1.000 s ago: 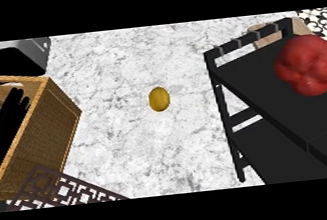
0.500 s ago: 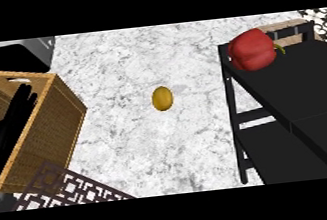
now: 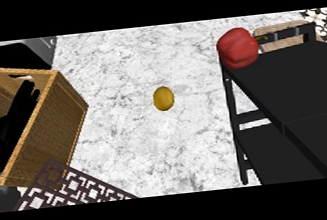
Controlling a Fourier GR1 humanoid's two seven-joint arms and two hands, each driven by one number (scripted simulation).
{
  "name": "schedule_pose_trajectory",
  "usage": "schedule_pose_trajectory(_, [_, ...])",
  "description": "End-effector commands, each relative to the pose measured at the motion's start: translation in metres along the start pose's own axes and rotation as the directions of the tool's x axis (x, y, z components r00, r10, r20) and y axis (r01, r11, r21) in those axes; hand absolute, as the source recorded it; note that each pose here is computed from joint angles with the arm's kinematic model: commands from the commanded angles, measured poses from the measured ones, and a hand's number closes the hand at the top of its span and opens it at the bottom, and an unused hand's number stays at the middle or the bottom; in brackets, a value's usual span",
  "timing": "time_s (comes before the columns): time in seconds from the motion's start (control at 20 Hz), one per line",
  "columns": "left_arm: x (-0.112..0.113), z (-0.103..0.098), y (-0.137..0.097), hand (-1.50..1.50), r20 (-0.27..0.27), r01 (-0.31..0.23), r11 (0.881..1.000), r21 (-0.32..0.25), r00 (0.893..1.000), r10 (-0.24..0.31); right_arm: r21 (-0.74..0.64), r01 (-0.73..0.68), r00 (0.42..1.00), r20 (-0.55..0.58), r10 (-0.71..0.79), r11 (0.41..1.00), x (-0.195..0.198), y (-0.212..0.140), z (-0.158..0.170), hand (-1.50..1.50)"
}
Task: Pick the bell pepper from the placemat and place it in the tiered shelf
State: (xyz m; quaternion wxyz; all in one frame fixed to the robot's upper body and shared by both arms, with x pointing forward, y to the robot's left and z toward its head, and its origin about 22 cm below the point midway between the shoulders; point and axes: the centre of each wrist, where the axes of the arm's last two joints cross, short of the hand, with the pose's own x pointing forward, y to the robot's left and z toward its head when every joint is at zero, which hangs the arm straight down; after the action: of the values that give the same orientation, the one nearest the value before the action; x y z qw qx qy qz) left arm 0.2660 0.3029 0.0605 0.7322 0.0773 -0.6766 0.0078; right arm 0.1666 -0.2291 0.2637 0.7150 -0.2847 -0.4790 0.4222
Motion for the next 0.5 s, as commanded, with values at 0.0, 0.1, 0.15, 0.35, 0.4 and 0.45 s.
schedule_pose_trajectory(0.0, [0.003, -0.001, 0.000, 0.00, 0.007, 0.002, 1.000, -0.001, 1.000, -0.002, -0.048, -0.011, 0.997, 0.077, 0.014, 0.999, 0.023, 0.008, 0.060, -1.50])
schedule_pose_trajectory(0.1, [-0.007, 0.000, 0.000, 0.00, -0.010, 0.004, 1.000, -0.011, 1.000, -0.004, -0.045, -0.023, 0.996, 0.086, 0.027, 0.999, 0.024, 0.009, 0.062, -1.50])
schedule_pose_trajectory(0.15, [0.013, -0.007, -0.008, 0.00, 0.019, -0.004, 1.000, -0.023, 1.000, 0.005, -0.049, 0.007, 0.997, 0.074, -0.003, 0.999, 0.024, 0.007, 0.060, -1.50])
schedule_pose_trajectory(0.35, [0.005, -0.006, -0.006, 0.00, -0.012, -0.003, 1.000, -0.014, 1.000, 0.003, -0.058, -0.006, 0.998, 0.068, 0.010, 0.998, 0.027, 0.007, 0.062, -1.50])
schedule_pose_trajectory(0.4, [-0.002, -0.007, 0.001, 0.00, -0.010, -0.014, 1.000, -0.009, 1.000, 0.014, -0.058, 0.013, 0.998, 0.055, -0.010, 0.998, 0.025, 0.009, 0.060, -1.50])
schedule_pose_trajectory(0.45, [0.011, -0.010, -0.003, 0.00, 0.006, -0.016, 1.000, -0.018, 1.000, 0.017, -0.055, 0.014, 0.998, 0.061, -0.011, 0.998, 0.026, 0.010, 0.061, -1.50])
